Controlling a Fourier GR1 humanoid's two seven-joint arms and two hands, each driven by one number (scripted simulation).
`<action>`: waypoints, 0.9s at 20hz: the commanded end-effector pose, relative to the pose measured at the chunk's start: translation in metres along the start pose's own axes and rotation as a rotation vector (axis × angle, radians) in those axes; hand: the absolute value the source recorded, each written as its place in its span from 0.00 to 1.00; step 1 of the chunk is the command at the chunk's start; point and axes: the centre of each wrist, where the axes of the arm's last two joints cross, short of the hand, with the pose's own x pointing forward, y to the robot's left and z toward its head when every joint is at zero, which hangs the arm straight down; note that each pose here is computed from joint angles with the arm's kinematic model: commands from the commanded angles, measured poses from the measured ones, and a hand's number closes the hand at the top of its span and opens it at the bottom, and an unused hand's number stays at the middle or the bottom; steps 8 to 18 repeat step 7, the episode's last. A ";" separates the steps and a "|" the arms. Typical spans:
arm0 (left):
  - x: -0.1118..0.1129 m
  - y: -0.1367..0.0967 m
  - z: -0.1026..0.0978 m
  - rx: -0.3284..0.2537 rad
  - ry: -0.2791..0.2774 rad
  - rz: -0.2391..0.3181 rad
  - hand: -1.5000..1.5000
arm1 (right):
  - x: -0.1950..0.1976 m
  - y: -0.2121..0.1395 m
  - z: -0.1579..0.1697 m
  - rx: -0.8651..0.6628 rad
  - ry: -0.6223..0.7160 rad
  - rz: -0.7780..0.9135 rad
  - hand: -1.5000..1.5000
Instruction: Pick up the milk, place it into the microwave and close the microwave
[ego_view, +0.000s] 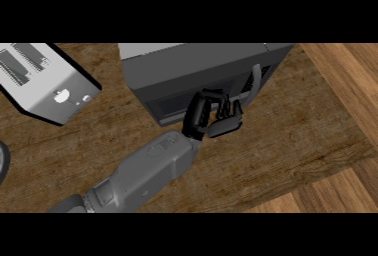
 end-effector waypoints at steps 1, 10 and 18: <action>0.015 0.003 -0.026 0.027 -0.035 -0.016 1.00 | -0.002 -0.005 -0.003 0.008 -0.012 -0.021 0.00; 0.017 0.000 -0.028 0.021 -0.040 -0.011 1.00 | 0.002 -0.014 -0.007 0.009 -0.004 -0.014 0.00; 0.017 0.000 -0.028 0.021 -0.040 -0.011 1.00 | 0.002 -0.014 -0.007 0.009 -0.004 -0.014 0.00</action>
